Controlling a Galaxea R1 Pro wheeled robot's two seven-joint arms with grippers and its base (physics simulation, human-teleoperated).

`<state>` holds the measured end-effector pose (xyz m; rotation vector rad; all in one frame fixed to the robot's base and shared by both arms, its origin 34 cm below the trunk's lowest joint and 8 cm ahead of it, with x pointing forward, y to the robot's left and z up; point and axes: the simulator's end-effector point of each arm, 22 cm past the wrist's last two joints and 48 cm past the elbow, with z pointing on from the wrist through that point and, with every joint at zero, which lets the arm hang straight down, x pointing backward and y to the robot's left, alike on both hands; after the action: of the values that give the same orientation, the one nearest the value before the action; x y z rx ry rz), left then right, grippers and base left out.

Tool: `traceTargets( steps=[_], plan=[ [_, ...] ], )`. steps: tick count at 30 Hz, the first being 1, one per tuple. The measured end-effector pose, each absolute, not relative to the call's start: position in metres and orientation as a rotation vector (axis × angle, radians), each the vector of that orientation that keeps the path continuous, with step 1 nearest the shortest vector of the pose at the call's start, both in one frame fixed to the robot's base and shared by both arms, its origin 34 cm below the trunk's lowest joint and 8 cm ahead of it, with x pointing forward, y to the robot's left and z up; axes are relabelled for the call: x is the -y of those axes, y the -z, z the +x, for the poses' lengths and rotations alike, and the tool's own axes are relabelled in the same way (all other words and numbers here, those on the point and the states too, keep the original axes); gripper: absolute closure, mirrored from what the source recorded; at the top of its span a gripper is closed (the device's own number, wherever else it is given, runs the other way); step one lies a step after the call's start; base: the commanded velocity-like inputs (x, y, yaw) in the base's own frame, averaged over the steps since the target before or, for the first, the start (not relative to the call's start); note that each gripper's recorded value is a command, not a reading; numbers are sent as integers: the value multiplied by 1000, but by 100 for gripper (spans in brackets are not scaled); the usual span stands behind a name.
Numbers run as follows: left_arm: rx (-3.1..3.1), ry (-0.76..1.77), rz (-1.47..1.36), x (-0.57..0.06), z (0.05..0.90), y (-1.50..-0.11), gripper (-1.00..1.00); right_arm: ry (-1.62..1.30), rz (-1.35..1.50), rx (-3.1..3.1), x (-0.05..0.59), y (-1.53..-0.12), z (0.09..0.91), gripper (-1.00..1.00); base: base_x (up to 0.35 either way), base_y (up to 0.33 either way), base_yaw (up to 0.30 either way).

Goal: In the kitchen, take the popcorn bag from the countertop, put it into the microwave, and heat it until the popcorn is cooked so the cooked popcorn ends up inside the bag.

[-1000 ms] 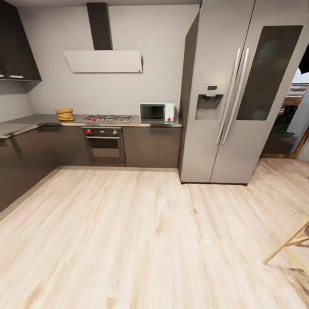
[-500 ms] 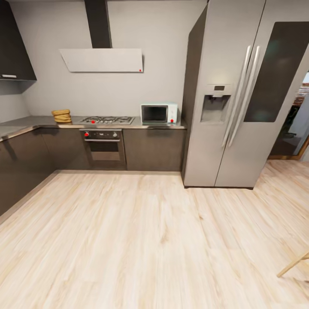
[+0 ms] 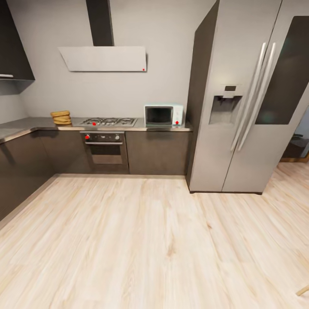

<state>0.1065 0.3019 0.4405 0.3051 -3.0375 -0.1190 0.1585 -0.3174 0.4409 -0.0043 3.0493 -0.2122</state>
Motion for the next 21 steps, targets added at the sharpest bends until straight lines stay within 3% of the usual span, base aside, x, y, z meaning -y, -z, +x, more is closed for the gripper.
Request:
traceTargets(
  steps=[21],
  plan=[
    [3038,119,305,-302,107,-441,-100,213,-4,-3049,317,-441,159,-100,295,131,-25]
  ],
)
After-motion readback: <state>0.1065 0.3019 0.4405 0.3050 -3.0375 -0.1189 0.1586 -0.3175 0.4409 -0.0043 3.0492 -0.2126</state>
